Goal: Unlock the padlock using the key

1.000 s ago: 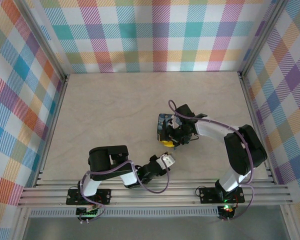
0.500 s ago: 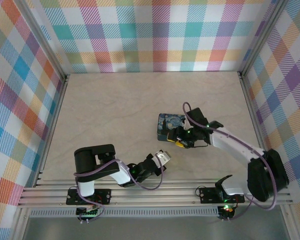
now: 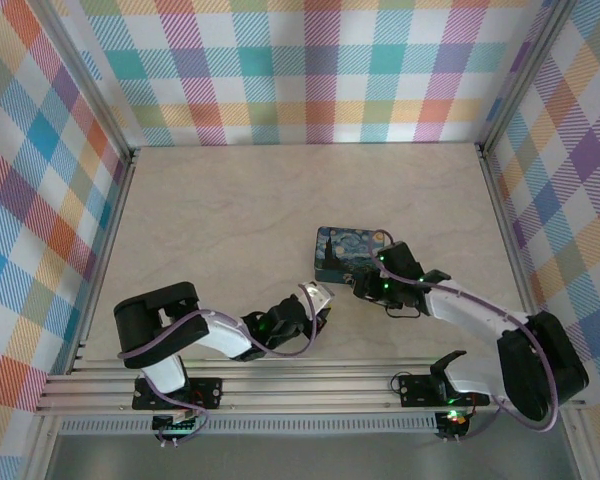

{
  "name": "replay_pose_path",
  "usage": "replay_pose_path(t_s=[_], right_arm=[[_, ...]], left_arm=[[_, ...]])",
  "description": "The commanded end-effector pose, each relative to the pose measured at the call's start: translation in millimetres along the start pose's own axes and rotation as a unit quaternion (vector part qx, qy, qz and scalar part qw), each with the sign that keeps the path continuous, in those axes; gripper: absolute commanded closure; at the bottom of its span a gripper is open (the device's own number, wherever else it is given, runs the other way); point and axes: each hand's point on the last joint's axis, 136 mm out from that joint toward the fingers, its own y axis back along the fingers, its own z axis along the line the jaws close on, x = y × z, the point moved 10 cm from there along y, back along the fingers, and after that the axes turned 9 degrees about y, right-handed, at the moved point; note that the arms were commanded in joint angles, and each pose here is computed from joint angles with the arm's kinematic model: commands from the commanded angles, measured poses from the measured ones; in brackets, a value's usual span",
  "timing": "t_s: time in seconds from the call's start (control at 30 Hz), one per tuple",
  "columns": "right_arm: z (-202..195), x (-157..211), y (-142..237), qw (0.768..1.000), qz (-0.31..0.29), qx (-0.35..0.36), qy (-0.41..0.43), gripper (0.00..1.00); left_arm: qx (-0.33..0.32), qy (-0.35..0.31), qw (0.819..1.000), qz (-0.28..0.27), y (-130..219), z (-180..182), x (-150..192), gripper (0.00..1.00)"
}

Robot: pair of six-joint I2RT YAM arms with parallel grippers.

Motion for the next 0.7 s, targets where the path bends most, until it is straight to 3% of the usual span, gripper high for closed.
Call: replay_pose_path(t_s=[0.0, 0.67], right_arm=[[5, -17, -8, 0.997, -0.042, 0.003, 0.07, 0.52], [31, -34, -51, 0.983, -0.036, -0.016, 0.177, 0.59]], left_arm=[[0.032, 0.043, 0.999, 0.003, -2, 1, -13, 1.0], [0.024, 0.094, 0.995, 0.007, -9, 32, -19, 1.0]])
